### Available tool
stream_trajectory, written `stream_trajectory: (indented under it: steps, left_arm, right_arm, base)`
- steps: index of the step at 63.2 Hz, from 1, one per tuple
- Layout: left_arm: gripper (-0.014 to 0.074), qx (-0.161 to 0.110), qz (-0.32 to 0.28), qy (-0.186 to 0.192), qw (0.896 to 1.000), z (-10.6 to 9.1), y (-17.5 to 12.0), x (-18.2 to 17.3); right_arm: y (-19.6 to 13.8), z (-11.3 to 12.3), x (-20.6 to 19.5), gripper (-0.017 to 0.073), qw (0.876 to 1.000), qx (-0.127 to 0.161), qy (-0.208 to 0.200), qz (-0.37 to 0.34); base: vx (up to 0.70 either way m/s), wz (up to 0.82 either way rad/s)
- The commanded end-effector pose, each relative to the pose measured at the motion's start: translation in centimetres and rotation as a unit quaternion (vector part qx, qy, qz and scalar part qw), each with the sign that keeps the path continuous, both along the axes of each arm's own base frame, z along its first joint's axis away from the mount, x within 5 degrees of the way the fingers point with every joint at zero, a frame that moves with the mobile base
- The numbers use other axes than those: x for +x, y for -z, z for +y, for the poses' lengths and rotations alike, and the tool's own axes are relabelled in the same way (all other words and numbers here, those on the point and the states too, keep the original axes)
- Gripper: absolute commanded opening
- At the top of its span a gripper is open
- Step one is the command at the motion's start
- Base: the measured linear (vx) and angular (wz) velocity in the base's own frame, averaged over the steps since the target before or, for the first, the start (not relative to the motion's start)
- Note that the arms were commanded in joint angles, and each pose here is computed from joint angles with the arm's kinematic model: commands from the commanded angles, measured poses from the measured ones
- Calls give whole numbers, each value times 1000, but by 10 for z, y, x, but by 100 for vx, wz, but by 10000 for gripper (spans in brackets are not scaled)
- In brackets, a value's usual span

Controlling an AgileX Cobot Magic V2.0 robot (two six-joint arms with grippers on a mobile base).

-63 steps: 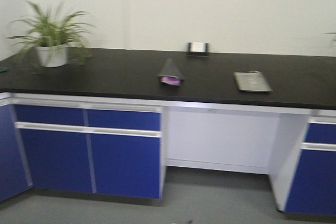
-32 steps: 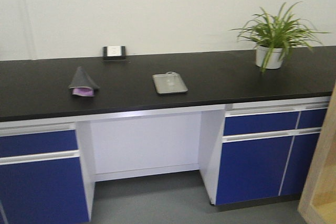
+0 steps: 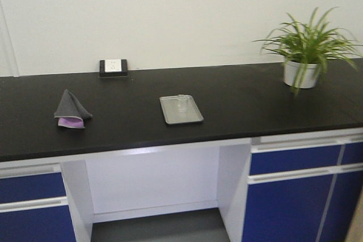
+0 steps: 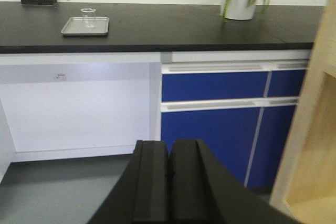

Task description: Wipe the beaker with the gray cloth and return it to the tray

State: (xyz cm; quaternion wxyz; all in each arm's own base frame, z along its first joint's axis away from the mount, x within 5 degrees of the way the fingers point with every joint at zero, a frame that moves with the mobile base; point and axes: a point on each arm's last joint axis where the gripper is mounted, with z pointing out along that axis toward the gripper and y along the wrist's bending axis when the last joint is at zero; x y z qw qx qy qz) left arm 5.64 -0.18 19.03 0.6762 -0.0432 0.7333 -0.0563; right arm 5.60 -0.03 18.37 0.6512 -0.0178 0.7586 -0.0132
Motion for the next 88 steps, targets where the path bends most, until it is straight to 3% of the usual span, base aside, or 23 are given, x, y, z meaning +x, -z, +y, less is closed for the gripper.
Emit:
stream_trajectory:
  steps: [1,88]
  left_arm:
    - [-6,-5,-36,-3,999,1,1,0]
    - [-6,-5,-36,-3,999,1,1,0]
  right_arm:
    - [-6,0,1,-10,999,-3,-3,-41]
    - [-6,0,1,-10,999,-3,-3,-41]
  base:
    - [49,26]
    - [45,12]
